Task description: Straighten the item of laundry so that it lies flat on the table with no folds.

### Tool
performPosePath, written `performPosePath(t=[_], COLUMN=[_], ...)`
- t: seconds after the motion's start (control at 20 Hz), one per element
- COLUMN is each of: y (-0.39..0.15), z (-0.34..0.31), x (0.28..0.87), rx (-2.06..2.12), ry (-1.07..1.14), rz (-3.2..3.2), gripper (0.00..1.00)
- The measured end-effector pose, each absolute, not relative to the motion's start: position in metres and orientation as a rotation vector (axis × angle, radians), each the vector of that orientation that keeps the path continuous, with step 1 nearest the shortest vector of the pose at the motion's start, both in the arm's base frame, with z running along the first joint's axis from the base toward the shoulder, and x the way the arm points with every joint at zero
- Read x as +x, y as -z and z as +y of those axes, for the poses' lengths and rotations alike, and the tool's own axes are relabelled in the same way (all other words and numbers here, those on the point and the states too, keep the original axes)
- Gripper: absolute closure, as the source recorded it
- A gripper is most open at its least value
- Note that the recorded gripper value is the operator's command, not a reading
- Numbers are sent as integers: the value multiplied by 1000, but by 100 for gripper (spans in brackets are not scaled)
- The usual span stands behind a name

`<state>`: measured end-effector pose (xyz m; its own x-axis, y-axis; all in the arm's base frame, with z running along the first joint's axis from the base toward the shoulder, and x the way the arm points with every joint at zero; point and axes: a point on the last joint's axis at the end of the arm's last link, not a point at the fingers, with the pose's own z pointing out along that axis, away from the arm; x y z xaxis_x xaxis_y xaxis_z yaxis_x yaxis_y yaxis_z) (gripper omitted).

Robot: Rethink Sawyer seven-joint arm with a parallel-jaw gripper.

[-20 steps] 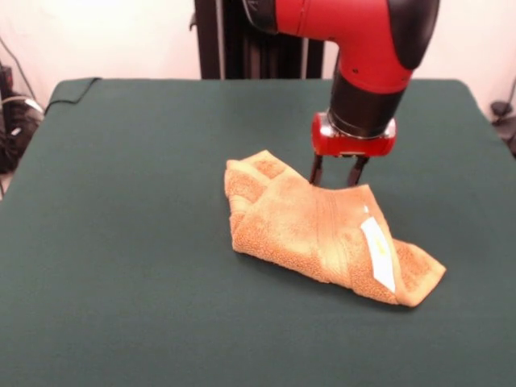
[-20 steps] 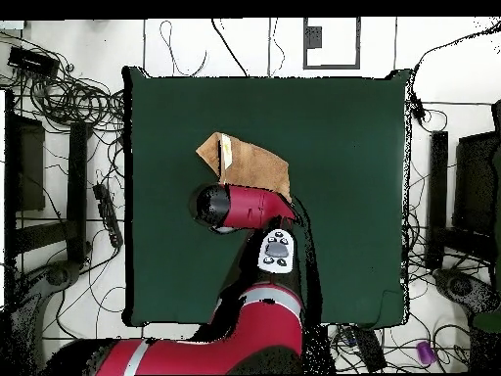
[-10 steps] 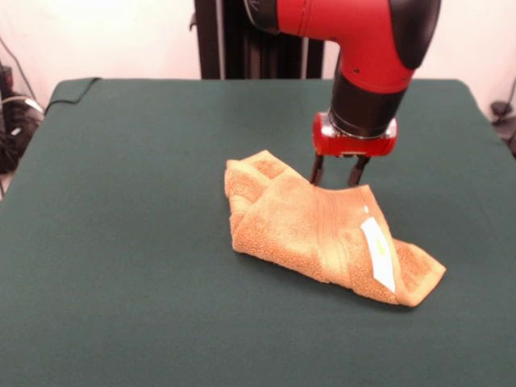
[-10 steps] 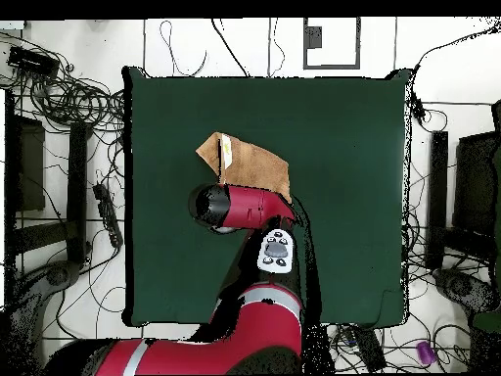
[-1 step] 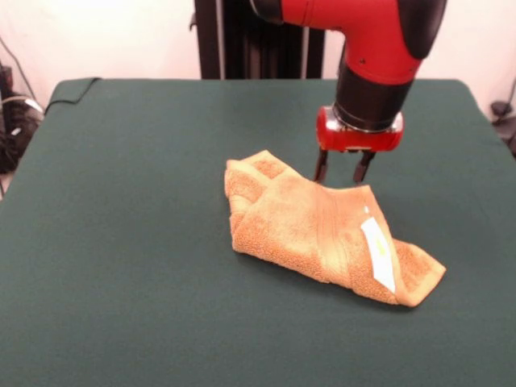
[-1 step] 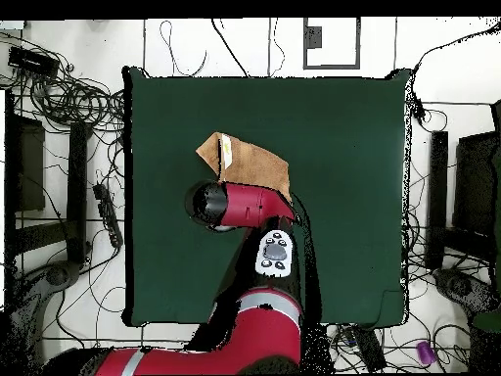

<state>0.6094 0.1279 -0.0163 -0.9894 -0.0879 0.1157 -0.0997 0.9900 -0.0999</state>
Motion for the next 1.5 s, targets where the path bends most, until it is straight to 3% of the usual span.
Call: performPosePath(t=[0.85, 1.5], y=[-42, -28], z=[126, 95], x=[639, 660], rx=[120, 60], ry=[-151, -158], rz=[-3102, -3112], gripper=[0, 0])
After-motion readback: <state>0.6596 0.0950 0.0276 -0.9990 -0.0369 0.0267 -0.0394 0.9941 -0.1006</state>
